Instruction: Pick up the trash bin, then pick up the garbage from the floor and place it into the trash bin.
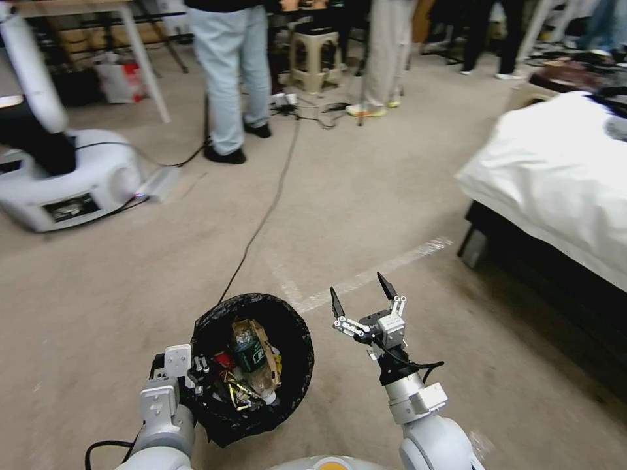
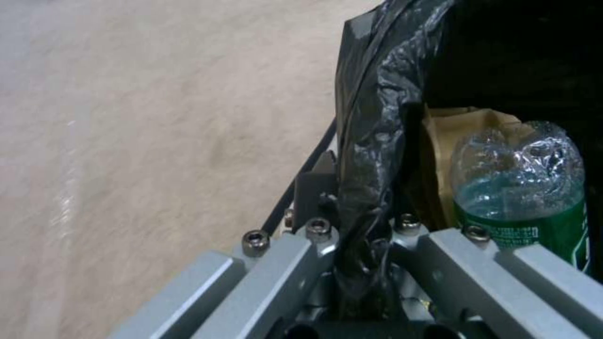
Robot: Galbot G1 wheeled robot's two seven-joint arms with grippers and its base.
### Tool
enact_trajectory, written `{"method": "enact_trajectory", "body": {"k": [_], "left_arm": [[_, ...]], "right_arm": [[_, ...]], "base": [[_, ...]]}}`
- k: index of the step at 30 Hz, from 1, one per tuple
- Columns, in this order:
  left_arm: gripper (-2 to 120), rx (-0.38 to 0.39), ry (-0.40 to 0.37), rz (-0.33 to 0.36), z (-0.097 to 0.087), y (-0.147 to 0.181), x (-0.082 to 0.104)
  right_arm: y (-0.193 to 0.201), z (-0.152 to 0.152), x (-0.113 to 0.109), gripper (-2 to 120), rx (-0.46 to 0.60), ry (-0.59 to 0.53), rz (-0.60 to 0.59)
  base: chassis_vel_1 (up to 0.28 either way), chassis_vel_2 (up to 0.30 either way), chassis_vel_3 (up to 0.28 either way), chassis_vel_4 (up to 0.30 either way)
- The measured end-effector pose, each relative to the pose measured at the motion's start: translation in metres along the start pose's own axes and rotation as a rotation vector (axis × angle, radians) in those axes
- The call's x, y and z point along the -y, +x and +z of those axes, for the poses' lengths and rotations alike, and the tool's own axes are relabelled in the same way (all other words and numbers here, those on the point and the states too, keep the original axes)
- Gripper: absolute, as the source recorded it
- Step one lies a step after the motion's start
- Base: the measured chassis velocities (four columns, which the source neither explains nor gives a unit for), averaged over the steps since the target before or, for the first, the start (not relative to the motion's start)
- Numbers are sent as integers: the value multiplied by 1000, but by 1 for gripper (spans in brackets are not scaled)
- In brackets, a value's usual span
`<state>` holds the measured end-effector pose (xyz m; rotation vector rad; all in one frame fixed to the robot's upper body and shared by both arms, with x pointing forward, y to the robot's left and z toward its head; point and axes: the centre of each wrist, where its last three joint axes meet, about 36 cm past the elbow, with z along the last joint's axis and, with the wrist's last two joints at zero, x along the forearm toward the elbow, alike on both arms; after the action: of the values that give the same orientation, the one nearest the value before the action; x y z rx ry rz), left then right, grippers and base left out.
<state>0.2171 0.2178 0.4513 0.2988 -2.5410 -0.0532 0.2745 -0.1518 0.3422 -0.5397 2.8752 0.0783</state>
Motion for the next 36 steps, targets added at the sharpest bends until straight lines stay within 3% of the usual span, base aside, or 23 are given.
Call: {"method": "enact_trajectory", "body": {"k": [17, 36], "left_arm": [[0, 7, 3, 5, 1, 1, 1], [0, 15, -4, 5, 0, 3, 1]], "right_arm": [[1, -3, 0, 100, 6, 2, -3], [4, -7, 2, 100, 6, 11, -5]], "base": [[121, 116, 117, 116], [6, 7, 6, 7]]}}
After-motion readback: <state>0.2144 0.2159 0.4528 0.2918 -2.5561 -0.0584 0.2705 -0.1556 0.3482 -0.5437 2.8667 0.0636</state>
